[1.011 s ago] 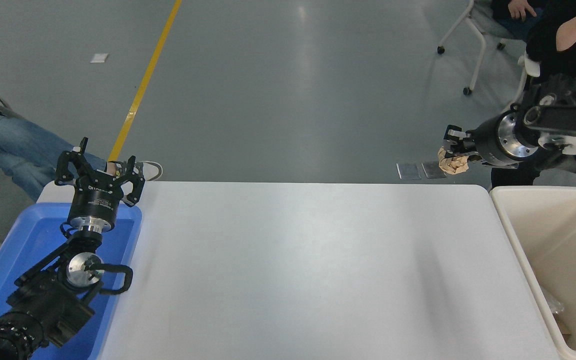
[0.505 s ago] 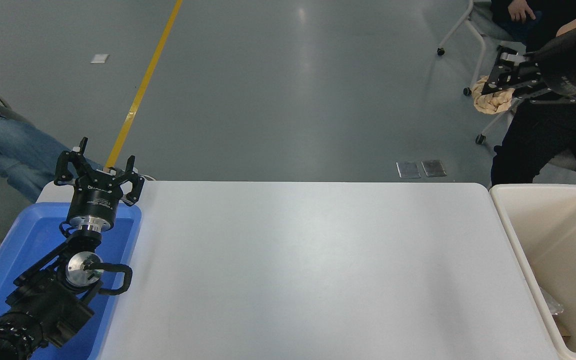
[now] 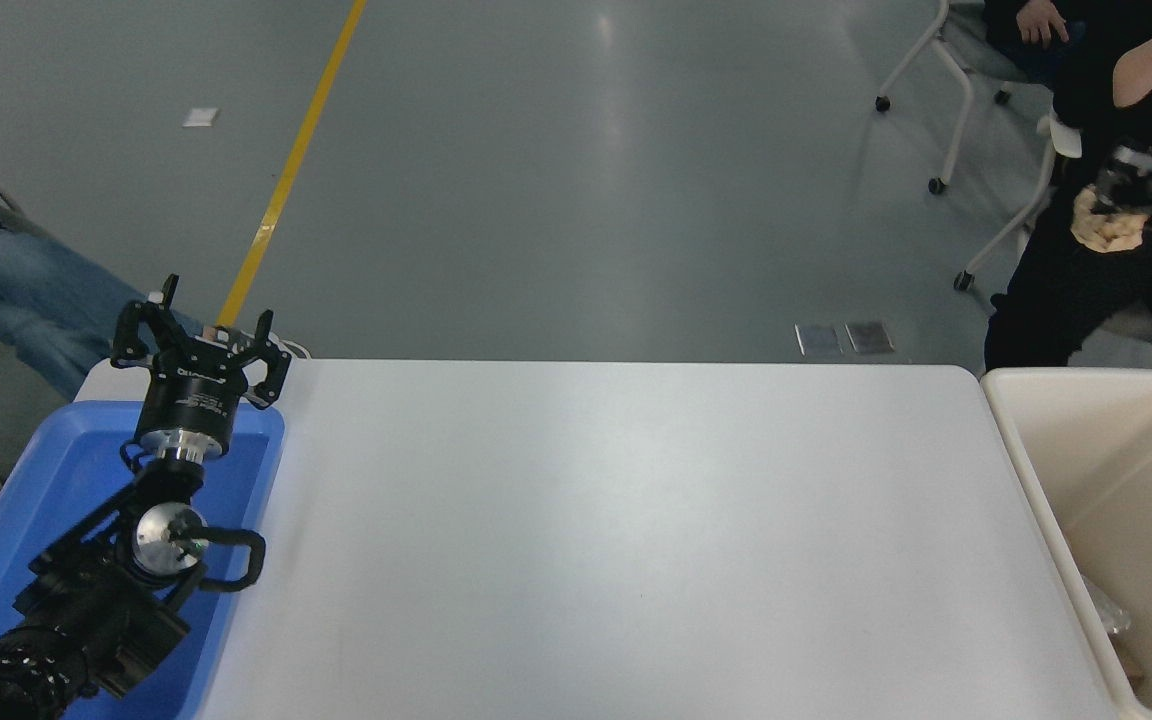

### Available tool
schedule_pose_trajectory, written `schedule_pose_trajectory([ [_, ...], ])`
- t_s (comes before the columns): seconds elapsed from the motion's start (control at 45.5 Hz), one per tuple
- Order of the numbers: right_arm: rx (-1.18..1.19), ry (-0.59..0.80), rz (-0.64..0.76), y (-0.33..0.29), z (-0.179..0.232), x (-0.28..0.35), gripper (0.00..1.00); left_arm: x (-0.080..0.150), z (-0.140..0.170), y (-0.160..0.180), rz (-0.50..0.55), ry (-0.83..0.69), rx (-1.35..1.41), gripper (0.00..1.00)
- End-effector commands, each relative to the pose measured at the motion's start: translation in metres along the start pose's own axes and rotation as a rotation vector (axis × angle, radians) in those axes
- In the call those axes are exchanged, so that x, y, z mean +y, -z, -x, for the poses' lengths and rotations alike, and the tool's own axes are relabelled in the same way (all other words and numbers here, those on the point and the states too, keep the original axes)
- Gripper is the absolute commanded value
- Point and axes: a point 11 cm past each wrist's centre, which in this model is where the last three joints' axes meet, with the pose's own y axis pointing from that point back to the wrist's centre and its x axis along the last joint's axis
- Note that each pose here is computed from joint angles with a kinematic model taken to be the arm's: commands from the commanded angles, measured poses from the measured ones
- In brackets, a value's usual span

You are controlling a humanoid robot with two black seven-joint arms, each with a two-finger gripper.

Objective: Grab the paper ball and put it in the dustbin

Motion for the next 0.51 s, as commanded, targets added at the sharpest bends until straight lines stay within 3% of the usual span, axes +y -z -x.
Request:
schedule_pose_trajectory([
  [0.0, -0.103, -0.143, 0.172, -0.089, 0.021, -0.045, 0.14, 0.000, 0.000, 0.000, 0.000, 0.000, 0.000, 0.99],
  [0.484, -0.301, -0.196, 0.295, -0.160, 0.134, -0.088, 0.14, 0.000, 0.000, 0.000, 0.000, 0.000, 0.000, 0.99],
])
